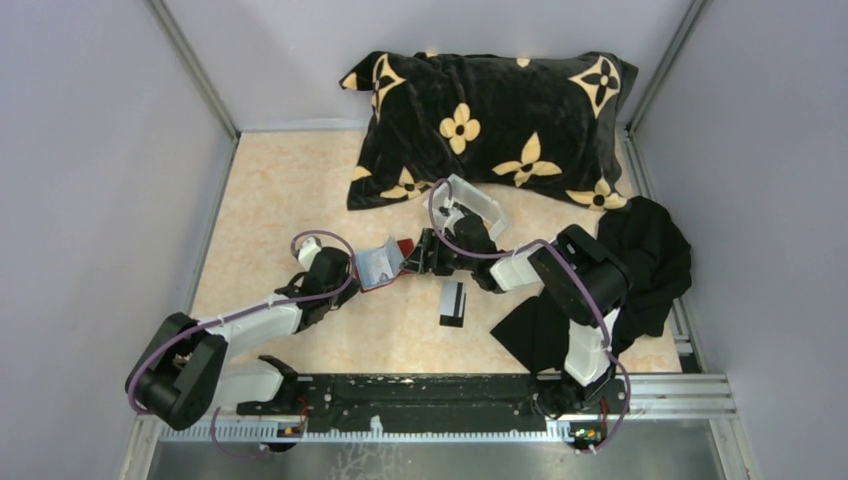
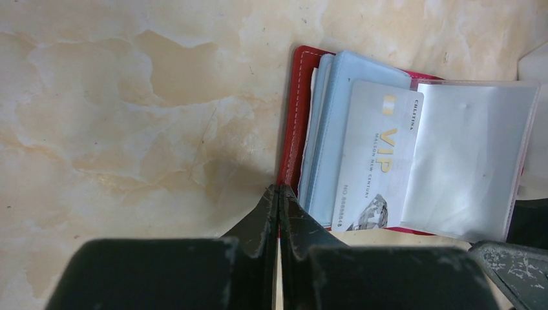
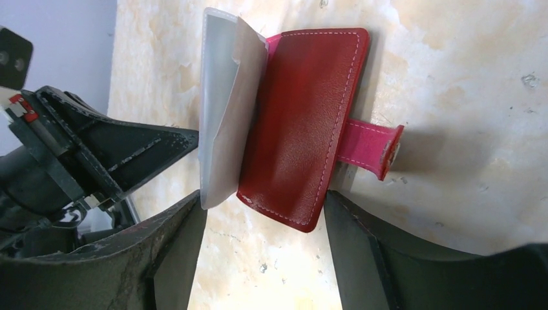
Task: Put the credit cards into the card holder
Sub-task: Insert the credit card into the card holder.
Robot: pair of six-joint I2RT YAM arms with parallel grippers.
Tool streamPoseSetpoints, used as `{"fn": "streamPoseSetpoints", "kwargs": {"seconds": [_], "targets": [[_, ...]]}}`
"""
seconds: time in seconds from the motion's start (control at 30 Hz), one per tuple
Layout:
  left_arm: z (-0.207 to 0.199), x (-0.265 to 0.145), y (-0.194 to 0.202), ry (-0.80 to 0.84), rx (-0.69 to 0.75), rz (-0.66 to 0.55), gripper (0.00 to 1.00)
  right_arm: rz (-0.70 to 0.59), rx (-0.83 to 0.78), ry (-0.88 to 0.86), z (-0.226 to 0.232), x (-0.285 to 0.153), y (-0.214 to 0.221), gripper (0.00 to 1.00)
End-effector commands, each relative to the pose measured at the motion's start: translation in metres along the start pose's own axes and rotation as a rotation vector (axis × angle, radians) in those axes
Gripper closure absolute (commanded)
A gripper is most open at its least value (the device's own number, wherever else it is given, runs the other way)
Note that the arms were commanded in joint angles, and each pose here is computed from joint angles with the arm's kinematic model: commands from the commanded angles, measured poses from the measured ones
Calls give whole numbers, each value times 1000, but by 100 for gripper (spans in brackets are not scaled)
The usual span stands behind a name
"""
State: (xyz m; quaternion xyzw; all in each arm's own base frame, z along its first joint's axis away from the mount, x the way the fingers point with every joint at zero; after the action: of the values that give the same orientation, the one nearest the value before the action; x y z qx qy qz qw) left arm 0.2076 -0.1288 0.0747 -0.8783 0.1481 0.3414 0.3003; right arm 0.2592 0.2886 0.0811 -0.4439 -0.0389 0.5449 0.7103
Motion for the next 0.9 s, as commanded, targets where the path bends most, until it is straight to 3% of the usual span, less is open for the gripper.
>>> {"fn": "streamPoseSetpoints", "kwargs": {"seconds": [0.0, 0.57, 0.87], "targets": [[43, -2, 12, -180, 98, 59, 94, -85, -10, -107, 22, -9, -15, 32], [40, 0, 13, -175, 101, 66, 94, -247, -33, -123, 32, -26, -28, 32], [39, 1, 13, -168, 102, 71, 94, -186, -65, -120, 33, -9, -25, 32]]}}
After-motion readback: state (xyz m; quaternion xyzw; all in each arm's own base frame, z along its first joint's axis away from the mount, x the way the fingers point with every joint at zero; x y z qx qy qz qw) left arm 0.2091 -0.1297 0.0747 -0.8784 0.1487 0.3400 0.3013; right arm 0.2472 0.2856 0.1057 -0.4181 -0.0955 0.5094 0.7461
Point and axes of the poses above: each gripper's point midway between its finger pads, its own x axis out along the fingers, its own z axis along the line the jaws close on, y = z × x, the point moved 8 cm from there along -x, back along the fingers, and after that the axes turned 13 degrees about -x, right-handed, at the moved point
